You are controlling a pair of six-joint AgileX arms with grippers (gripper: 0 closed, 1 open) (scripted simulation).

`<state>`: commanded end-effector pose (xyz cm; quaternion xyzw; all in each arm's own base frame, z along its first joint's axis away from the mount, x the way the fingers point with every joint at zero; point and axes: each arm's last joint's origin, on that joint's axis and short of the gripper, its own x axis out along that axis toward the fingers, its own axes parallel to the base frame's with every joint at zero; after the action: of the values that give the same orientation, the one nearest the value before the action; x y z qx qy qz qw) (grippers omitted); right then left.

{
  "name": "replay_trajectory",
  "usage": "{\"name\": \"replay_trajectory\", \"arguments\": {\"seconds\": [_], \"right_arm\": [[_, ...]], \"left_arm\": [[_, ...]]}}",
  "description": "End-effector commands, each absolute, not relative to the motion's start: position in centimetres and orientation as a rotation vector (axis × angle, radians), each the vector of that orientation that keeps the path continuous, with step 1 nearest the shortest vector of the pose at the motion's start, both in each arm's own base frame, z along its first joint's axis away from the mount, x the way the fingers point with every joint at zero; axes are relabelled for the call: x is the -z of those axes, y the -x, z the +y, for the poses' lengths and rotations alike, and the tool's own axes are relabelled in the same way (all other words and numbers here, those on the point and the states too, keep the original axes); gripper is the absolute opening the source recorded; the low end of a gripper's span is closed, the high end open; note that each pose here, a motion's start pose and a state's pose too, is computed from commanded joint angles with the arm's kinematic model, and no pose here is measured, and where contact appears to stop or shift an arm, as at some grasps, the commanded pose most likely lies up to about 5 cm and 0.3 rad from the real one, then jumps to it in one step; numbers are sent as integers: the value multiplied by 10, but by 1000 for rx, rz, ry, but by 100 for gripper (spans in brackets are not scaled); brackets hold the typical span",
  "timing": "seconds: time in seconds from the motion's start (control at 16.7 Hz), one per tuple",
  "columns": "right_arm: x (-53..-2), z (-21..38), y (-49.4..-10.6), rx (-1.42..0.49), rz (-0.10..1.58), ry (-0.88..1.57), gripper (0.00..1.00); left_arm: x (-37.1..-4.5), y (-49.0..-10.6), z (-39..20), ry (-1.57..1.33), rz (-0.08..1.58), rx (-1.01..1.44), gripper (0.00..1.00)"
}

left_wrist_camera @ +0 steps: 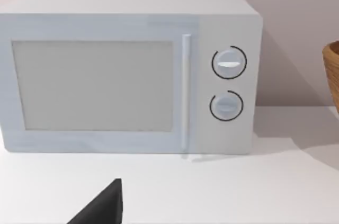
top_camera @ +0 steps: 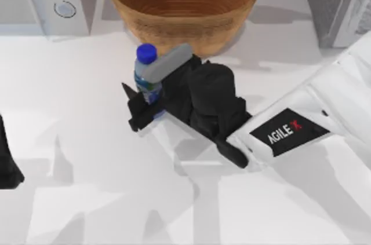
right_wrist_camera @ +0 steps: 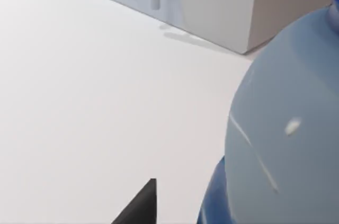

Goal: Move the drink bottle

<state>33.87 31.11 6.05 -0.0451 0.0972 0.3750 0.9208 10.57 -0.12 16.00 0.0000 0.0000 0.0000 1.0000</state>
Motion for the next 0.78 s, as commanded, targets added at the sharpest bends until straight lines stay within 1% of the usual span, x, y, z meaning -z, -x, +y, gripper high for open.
{"name": "replay_trajectory", "arguments": {"seconds": [0.48,0.54,0.78], "right_arm": [[-60,311,-339,-770,200,93,2],[-60,311,-339,-770,200,93,0],[-60,311,-339,-770,200,93,0]], "left_arm": [[-160,-106,-1,0,0,0,100],[-160,-106,-1,0,0,0,100],[-160,-106,-1,0,0,0,100]]}}
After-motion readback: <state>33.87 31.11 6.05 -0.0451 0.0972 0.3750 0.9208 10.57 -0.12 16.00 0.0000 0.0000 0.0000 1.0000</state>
